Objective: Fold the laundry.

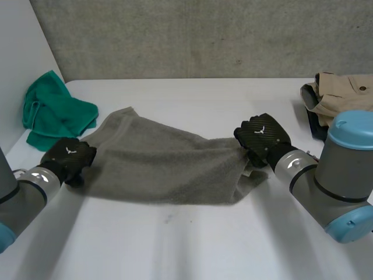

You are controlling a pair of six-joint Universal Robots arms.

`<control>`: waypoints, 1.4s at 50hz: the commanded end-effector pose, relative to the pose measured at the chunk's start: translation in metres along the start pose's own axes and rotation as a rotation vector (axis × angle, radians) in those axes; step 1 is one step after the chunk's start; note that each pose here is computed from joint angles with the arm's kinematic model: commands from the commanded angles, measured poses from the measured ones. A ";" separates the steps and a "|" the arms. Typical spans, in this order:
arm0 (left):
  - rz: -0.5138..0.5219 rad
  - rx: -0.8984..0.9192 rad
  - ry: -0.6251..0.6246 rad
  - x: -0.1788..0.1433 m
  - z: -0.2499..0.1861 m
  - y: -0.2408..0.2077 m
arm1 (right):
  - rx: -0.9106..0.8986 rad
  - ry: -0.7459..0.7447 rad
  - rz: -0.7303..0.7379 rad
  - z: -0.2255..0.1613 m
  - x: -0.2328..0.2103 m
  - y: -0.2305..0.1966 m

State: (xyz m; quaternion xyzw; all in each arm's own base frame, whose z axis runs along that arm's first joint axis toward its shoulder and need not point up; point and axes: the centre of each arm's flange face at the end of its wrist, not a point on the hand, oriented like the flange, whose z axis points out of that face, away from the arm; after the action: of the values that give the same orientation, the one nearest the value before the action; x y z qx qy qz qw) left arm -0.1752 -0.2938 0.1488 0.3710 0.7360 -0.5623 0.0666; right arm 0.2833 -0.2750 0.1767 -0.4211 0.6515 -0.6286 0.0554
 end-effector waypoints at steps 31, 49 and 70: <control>-0.147 0.097 -0.075 -0.024 -0.006 -0.027 | -0.013 -0.001 0.000 -0.003 0.001 -0.001; -0.311 0.454 -0.103 -0.038 -0.118 -0.128 | 0.012 0.174 -0.010 -0.061 0.113 -0.110; -0.365 0.217 0.157 0.032 -0.020 -0.093 | 0.204 0.328 -0.094 0.103 0.100 0.000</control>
State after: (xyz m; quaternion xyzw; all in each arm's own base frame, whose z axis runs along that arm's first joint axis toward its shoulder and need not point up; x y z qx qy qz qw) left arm -0.2370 -0.2527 0.2226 0.2813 0.7220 -0.6165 -0.1398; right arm 0.2693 -0.3873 0.2336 -0.3569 0.6207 -0.6978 -0.0217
